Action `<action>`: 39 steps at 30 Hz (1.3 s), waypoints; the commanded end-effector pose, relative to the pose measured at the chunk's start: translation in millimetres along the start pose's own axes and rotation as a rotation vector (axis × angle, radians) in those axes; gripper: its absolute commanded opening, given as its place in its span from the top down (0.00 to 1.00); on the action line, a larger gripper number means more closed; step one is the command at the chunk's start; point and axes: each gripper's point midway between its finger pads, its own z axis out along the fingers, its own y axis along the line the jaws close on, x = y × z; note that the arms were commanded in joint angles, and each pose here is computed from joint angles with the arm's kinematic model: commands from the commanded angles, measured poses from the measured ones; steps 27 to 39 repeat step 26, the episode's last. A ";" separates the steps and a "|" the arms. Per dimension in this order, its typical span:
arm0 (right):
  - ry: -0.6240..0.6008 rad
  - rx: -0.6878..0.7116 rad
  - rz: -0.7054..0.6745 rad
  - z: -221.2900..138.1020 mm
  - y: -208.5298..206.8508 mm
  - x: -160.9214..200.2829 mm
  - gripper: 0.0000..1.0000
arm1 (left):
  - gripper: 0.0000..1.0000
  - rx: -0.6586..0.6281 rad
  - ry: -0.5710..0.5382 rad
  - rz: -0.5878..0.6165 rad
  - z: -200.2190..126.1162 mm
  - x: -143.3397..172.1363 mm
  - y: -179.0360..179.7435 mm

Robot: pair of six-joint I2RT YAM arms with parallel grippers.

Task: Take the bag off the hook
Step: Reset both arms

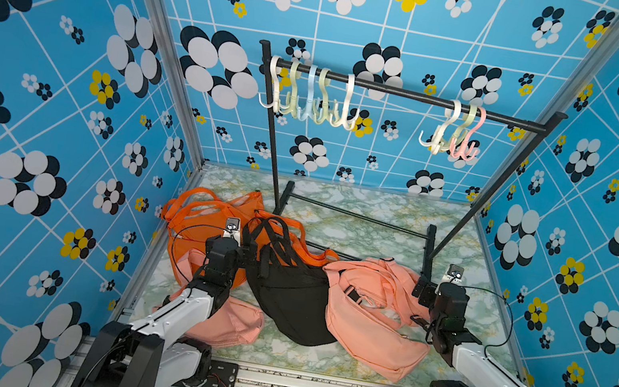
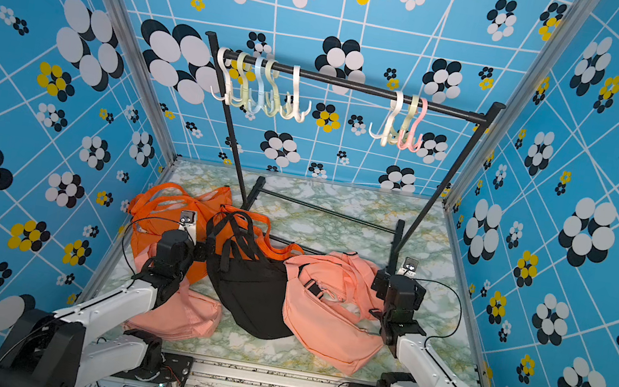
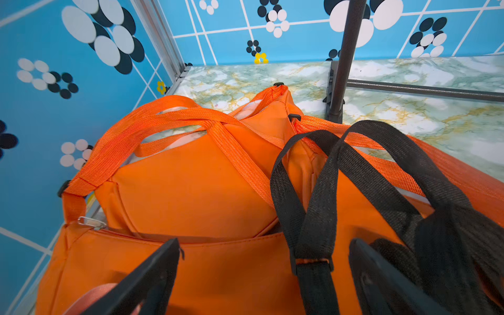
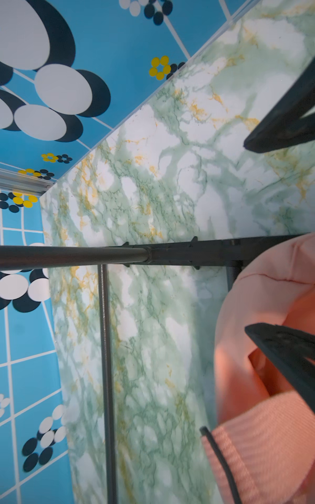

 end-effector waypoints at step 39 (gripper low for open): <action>-0.127 -0.215 -0.020 66.6 31.5 -32.0 0.01 | 0.01 0.260 -0.084 -0.033 47.6 1.2 -17.2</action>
